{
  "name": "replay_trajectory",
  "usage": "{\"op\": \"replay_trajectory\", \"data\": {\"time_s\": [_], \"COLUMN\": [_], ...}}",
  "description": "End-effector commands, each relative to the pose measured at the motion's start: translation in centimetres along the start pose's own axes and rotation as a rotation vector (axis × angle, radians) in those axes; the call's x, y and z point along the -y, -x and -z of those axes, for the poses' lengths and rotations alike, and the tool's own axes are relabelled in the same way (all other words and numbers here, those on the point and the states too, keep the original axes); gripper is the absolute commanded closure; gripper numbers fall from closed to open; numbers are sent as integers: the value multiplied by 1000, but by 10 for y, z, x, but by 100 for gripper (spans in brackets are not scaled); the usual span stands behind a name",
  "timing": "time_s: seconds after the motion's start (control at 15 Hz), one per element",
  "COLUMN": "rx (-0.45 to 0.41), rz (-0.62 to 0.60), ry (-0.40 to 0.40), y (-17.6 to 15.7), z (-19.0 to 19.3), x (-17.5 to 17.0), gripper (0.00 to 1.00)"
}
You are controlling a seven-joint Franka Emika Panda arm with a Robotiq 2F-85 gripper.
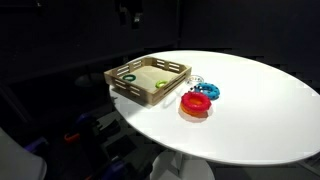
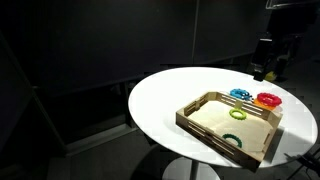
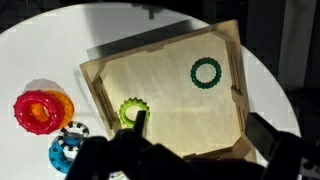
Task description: Remove the dark green ring from the wooden tray and stack it on top of the red ring that is on the table
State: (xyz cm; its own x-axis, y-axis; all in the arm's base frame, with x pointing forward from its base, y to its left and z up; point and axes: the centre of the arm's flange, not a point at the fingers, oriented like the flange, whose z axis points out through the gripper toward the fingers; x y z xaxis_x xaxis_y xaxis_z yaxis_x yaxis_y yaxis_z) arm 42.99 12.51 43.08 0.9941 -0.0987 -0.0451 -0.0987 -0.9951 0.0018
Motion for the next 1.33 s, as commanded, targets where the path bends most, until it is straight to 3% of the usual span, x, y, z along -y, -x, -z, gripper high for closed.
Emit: {"op": "replay_trajectory", "data": {"time_s": [0.0,0.8,1.27], "rx": [0,2,55], "rz": [0,-6,-15], "ry": [0,5,7], "y": [0,-3,-26], "z": [0,-1,-31], "x": [0,0,-2], "gripper": [0,0,0]}}
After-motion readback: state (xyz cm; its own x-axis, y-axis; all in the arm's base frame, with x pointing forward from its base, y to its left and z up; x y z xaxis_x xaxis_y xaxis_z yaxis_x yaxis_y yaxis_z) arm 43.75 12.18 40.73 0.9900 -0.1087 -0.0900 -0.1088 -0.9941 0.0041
